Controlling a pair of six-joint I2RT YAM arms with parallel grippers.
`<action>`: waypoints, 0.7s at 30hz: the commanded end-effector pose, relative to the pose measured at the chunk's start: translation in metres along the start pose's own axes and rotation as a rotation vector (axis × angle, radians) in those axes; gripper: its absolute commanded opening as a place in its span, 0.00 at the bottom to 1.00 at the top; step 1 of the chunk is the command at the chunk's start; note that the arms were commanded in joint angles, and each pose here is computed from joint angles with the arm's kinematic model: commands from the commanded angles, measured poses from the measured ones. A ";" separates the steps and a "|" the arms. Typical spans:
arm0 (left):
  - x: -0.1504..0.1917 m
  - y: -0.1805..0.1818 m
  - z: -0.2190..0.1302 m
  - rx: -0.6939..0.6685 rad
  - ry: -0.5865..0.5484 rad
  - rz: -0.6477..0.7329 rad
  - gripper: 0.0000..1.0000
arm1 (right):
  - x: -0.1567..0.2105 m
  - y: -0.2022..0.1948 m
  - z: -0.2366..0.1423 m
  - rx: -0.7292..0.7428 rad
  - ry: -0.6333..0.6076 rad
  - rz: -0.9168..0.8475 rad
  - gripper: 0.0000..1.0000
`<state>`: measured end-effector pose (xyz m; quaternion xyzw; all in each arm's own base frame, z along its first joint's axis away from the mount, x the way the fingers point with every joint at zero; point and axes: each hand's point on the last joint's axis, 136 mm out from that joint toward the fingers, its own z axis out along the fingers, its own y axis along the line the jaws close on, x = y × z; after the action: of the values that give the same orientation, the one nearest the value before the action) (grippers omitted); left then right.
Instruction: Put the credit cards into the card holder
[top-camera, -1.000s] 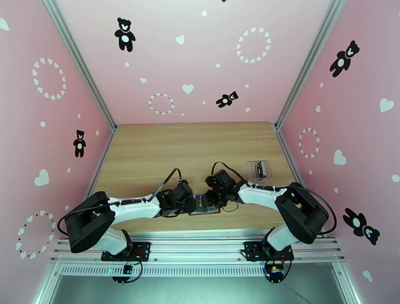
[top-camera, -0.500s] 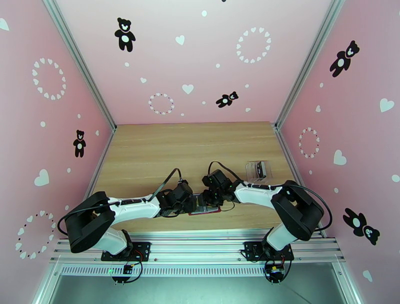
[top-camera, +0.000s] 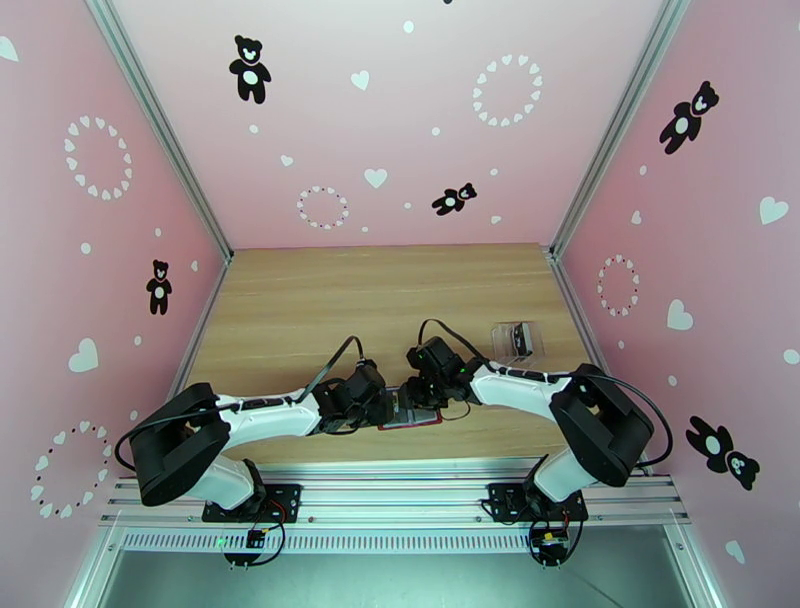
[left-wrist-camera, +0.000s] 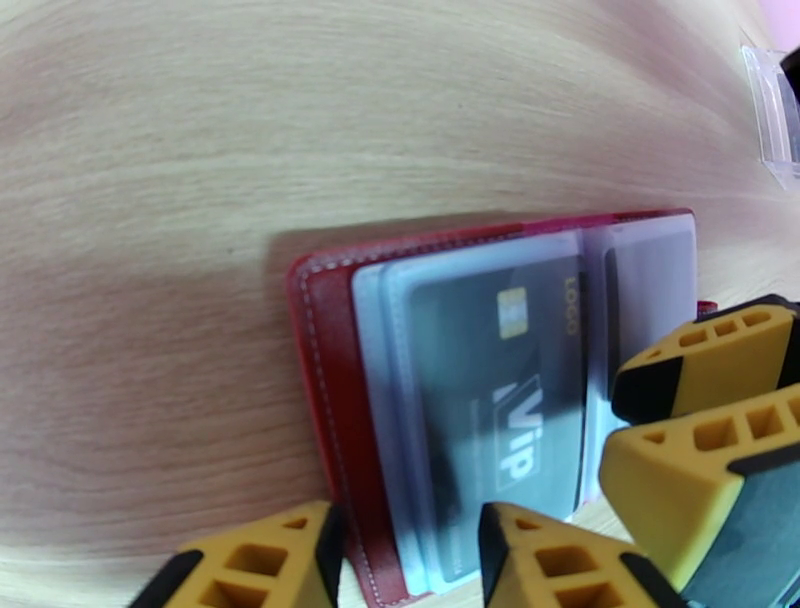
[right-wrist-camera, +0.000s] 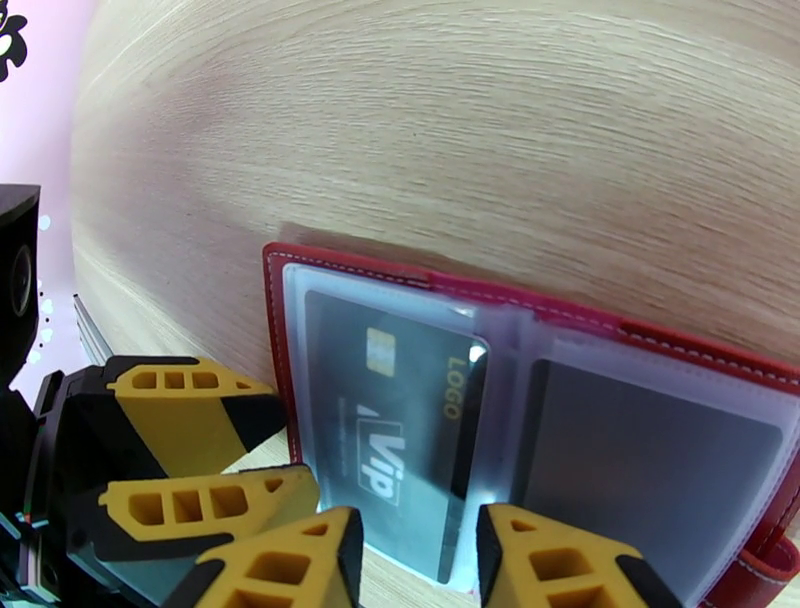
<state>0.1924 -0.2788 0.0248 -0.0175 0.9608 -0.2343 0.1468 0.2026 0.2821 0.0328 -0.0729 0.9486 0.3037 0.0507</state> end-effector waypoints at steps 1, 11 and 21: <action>-0.004 -0.009 -0.004 0.033 -0.011 -0.004 0.42 | -0.002 0.007 0.005 0.000 0.010 -0.019 0.38; -0.004 -0.010 -0.004 0.037 -0.013 -0.001 0.42 | -0.003 0.019 0.008 -0.010 0.018 -0.039 0.37; -0.011 -0.008 -0.028 0.040 -0.067 0.004 0.43 | -0.011 0.016 -0.022 0.077 -0.058 -0.105 0.39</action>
<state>0.1939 -0.2797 0.0439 -0.0176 0.9538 -0.2526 0.1619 0.2033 0.2865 0.0409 -0.0958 0.9532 0.2793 0.0648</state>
